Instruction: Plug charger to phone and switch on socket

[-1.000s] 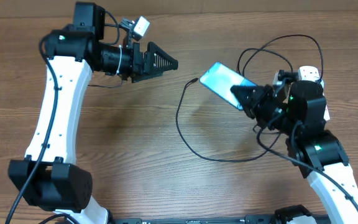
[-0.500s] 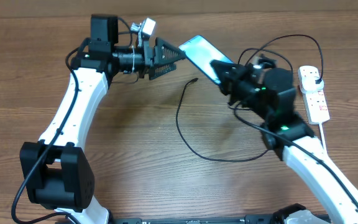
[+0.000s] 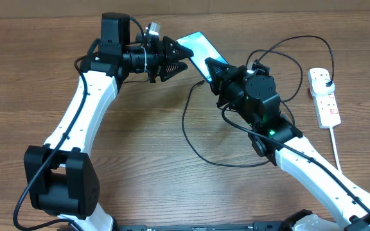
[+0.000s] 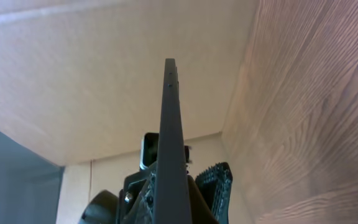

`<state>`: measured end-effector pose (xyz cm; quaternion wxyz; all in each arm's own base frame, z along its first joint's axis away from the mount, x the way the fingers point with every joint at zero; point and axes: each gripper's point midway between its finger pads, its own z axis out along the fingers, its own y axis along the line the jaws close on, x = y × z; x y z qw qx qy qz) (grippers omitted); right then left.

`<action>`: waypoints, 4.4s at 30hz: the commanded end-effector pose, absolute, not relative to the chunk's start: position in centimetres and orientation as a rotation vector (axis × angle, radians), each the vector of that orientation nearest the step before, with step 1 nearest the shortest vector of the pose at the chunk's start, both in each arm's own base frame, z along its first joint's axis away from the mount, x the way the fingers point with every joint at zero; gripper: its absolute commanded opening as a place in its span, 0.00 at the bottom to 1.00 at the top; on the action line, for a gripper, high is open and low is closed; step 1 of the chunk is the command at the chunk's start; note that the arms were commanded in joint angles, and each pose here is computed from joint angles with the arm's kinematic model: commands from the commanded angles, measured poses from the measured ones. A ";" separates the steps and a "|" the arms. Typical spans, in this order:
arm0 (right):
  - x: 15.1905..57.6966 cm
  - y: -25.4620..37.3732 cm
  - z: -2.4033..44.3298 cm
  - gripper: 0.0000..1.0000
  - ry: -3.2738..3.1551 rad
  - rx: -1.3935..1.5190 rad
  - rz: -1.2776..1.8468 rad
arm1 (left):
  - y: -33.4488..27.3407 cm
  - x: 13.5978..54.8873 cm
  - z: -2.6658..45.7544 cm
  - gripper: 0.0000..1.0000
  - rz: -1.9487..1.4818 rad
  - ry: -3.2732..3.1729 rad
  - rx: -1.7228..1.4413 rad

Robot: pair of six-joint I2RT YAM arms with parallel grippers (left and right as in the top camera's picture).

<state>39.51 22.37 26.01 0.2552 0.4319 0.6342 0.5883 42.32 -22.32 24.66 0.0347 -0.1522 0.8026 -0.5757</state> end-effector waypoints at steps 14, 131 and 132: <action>38.9 24.9 26.6 0.04 1.687 1.276 1.738 | -21.9 44.2 23.9 0.27 -1.682 2.439 -0.655; 47.4 22.9 6.4 0.35 2.720 0.899 0.938 | -14.7 41.3 29.1 0.04 -2.069 2.218 -0.132; 47.4 22.9 6.2 0.35 2.722 0.901 0.936 | -14.7 41.3 29.1 0.04 -2.069 2.218 -0.132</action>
